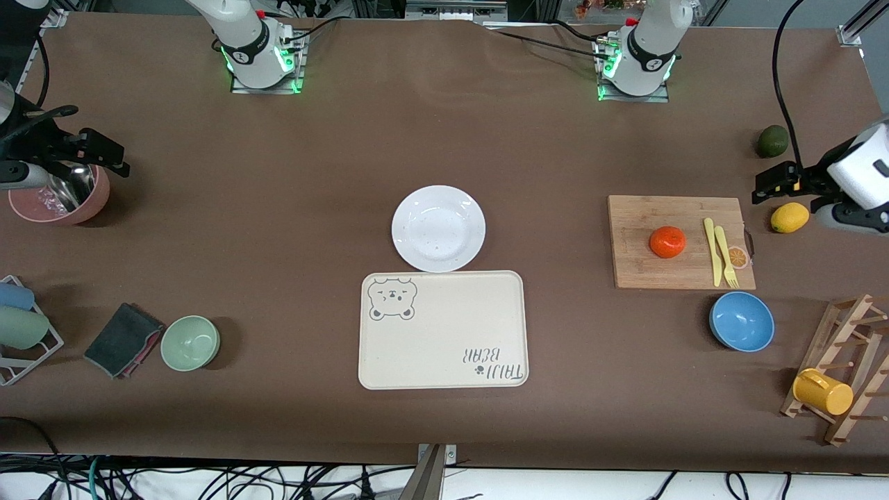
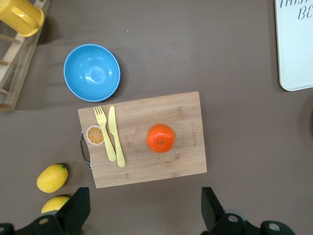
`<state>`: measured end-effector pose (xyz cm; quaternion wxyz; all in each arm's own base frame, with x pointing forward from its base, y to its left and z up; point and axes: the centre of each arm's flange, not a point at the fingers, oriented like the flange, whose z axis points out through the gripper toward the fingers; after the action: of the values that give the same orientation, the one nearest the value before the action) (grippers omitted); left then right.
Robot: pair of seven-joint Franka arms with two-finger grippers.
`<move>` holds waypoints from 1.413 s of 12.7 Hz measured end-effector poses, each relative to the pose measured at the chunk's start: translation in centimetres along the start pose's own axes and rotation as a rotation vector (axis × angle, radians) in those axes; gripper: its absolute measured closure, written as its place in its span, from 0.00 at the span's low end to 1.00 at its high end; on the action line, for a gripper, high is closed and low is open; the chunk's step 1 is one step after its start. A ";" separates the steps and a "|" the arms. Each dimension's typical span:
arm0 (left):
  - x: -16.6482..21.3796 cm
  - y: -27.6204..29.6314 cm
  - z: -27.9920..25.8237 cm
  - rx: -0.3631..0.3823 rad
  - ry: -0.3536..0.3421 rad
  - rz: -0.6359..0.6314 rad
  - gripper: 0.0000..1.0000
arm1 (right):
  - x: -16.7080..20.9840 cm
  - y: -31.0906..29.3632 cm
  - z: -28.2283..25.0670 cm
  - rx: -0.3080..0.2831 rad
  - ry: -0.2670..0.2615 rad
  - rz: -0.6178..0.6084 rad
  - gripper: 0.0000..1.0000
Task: Place orange and plate with both arms
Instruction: 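Reach the left gripper down to the orange on the cutting board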
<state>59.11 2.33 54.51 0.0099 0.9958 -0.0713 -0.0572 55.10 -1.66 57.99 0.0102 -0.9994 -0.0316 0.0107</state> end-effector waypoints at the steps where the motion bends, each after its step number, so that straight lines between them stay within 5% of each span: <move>1: 0.5 -0.1 1.1 -0.004 -0.019 0.001 0.00 | 0.0 0.0 0.0 0.000 0.000 0.000 0.00; 12: 6.6 -1.4 19.3 -0.048 -0.196 0.000 0.00 | 0.0 -0.1 -0.1 0.000 0.001 -0.002 0.00; 18: 6.3 -1.6 26.6 -0.054 -0.213 -0.005 0.00 | 0.0 -0.2 -0.1 0.000 0.001 -0.003 0.00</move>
<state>62.47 2.68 27.32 0.0289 0.9836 -0.0678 -0.1648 55.07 -1.50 58.06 0.0102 -0.9993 -0.0331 0.0102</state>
